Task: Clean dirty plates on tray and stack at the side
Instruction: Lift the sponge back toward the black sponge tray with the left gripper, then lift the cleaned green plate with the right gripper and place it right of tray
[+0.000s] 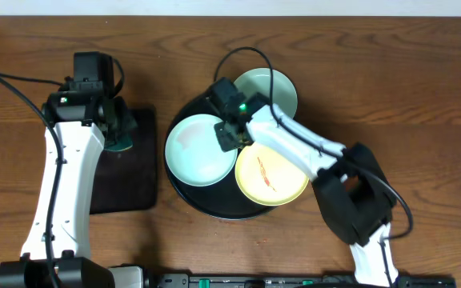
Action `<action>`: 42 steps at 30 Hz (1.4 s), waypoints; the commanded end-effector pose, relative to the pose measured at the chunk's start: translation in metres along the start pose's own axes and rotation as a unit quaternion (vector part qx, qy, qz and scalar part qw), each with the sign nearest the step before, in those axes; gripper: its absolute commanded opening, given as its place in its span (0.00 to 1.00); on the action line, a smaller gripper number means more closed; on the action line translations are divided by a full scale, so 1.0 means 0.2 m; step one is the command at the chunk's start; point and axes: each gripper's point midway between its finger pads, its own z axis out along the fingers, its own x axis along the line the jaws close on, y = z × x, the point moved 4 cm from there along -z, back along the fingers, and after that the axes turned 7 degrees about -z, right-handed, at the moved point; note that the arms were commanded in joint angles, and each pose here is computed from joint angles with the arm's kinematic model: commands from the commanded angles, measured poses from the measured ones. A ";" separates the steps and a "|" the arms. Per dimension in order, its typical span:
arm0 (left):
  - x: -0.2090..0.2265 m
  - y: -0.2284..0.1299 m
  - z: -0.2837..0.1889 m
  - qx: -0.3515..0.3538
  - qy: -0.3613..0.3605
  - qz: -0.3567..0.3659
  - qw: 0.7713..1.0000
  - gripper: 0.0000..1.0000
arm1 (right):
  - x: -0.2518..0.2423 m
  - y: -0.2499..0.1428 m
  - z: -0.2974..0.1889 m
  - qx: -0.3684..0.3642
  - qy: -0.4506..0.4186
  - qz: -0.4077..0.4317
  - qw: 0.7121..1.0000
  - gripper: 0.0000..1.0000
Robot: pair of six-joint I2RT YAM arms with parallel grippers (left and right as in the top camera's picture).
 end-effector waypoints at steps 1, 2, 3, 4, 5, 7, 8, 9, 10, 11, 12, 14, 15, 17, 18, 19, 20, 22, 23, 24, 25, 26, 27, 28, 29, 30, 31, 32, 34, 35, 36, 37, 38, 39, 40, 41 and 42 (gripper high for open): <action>0.04 -0.01 0.04 0.007 0.021 -0.010 1.000 0.07 | -0.06 0.07 -0.22 -0.075 -0.111 -0.019 0.991 0.01; 0.05 -0.01 0.05 0.008 0.022 -0.010 1.000 0.08 | -0.06 0.08 -0.26 -0.087 -0.128 -0.022 0.988 0.01; 0.05 -0.02 0.05 0.009 0.023 -0.010 1.000 0.08 | -0.06 0.09 -0.30 -0.098 -0.146 -0.026 0.984 0.01; 0.05 -0.02 0.05 0.009 0.023 -0.009 1.000 0.07 | -0.06 0.09 -0.34 -0.113 -0.167 -0.029 0.979 0.01; 0.05 -0.02 0.05 0.009 0.023 -0.009 1.000 0.07 | -0.06 0.10 -0.38 -0.125 -0.185 -0.031 0.974 0.01; 0.05 -0.02 0.06 0.009 0.023 -0.009 1.000 0.07 | -0.06 0.11 -0.47 -0.152 -0.228 -0.036 0.961 0.01; 0.05 -0.02 0.06 0.009 0.023 -0.009 1.000 0.07 | -0.06 0.11 -0.51 -0.166 -0.248 -0.038 0.954 0.01; 0.05 -0.02 0.06 0.009 0.023 -0.010 1.000 0.07 | -0.05 0.12 -0.55 -0.178 -0.267 -0.040 0.946 0.01; 0.05 -0.02 0.06 0.009 0.023 -0.010 1.000 0.07 | -0.05 0.12 -0.59 -0.192 -0.287 -0.041 0.938 0.01; 0.05 -0.02 0.06 0.009 0.023 -0.010 1.000 0.08 | -0.04 0.12 -0.63 -0.204 -0.305 -0.043 0.929 0.01; 0.05 -0.02 0.06 0.009 0.023 -0.010 1.000 0.07 | -0.03 0.12 -0.67 -0.215 -0.323 -0.046 0.921 0.01; 0.05 -0.02 0.06 0.008 0.023 -0.010 1.000 0.08 | -0.01 0.11 -0.73 -0.234 -0.355 -0.053 0.904 0.01; 0.05 -0.02 0.06 0.008 0.023 -0.010 1.000 0.07 | 0.00 0.11 -0.77 -0.245 -0.375 -0.056 0.892 0.01; 0.05 -0.02 0.06 0.008 0.023 -0.010 1.000 0.07 | 0.02 0.10 -0.83 -0.263 -0.411 -0.063 0.870 0.01; 0.05 -0.02 0.06 0.009 0.023 -0.010 1.000 0.08 | 0.04 0.09 -0.86 -0.270 -0.428 -0.067 0.860 0.01; 0.05 -0.02 0.06 0.008 0.023 -0.010 1.000 0.08 | 0.05 0.09 -0.88 -0.279 -0.443 -0.068 0.850 0.01; 0.05 -0.02 0.06 0.009 0.023 -0.010 1.000 0.07 | 0.06 0.08 -0.90 -0.285 -0.453 -0.068 0.842 0.01; 0.05 -0.02 0.06 0.008 0.022 -0.010 1.000 0.08 | 0.08 0.07 -0.95 -0.298 -0.474 -0.069 0.826 0.01; 0.05 -0.02 0.06 0.008 0.022 -0.010 1.000 0.07 | 0.09 0.07 -0.96 -0.302 -0.478 -0.069 0.822 0.01; 0.05 -0.02 0.06 0.008 0.023 -0.010 1.000 0.07 | 0.10 0.06 -0.96 -0.304 -0.479 -0.071 0.820 0.01; 0.05 -0.02 0.06 0.008 0.023 -0.009 1.000 0.07 | 0.10 0.06 -0.96 -0.305 -0.479 -0.072 0.820 0.01; 0.05 -0.02 0.06 0.008 0.023 -0.009 1.000 0.08 | 0.11 0.06 -0.96 -0.305 -0.478 -0.072 0.821 0.01; 0.05 -0.02 0.06 0.008 0.023 -0.009 1.000 0.07 | 0.11 0.06 -0.96 -0.305 -0.477 -0.072 0.821 0.01; 0.05 -0.02 0.06 0.008 0.023 -0.010 1.000 0.07 | 0.11 0.06 -0.96 -0.305 -0.476 -0.073 0.821 0.01; 0.05 -0.02 0.06 0.008 0.023 -0.010 1.000 0.07 | 0.10 0.06 -0.96 -0.304 -0.475 -0.073 0.823 0.01; 0.05 -0.02 0.06 0.008 0.023 -0.010 1.000 0.07 | 0.10 0.06 -0.95 -0.302 -0.473 -0.072 0.825 0.01; 0.05 -0.02 0.06 0.008 0.023 -0.010 1.000 0.08 | 0.10 0.06 -0.94 -0.299 -0.467 -0.073 0.829 0.01; 0.05 -0.02 0.06 0.008 0.023 -0.010 1.000 0.07 | 0.10 0.07 -0.93 -0.295 -0.459 -0.073 0.835 0.01; 0.05 -0.02 0.06 0.009 0.023 -0.010 1.000 0.07 | 0.09 0.07 -0.88 -0.280 -0.431 -0.077 0.854 0.01; 0.05 -0.02 0.06 0.008 0.023 -0.010 1.000 0.08 | 0.09 0.07 -0.85 -0.272 -0.416 -0.078 0.864 0.01; 0.05 -0.02 0.06 0.008 0.023 -0.010 1.000 0.07 | 0.08 0.08 -0.83 -0.263 -0.402 -0.078 0.873 0.01; 0.05 -0.02 0.06 0.008 0.023 -0.010 1.000 0.08 | 0.07 0.08 -0.80 -0.254 -0.390 -0.078 0.881 0.01; 0.05 -0.02 0.06 0.008 0.023 -0.010 1.000 0.08 | 0.06 0.08 -0.78 -0.246 -0.379 -0.077 0.889 0.01; 0.05 -0.02 0.06 0.008 0.023 -0.010 1.000 0.08 | 0.04 0.08 -0.76 -0.238 -0.367 -0.075 0.896 0.01; 0.05 -0.02 0.06 0.008 0.023 -0.010 1.000 0.07 | 0.03 0.09 -0.74 -0.229 -0.354 -0.073 0.904 0.01; 0.05 -0.02 0.06 0.008 0.022 -0.010 1.000 0.07 | 0.02 0.09 -0.72 -0.221 -0.338 -0.071 0.912 0.01; 0.05 -0.02 0.06 0.008 0.022 -0.010 1.000 0.08 | 0.01 0.09 -0.70 -0.211 -0.320 -0.068 0.921 0.01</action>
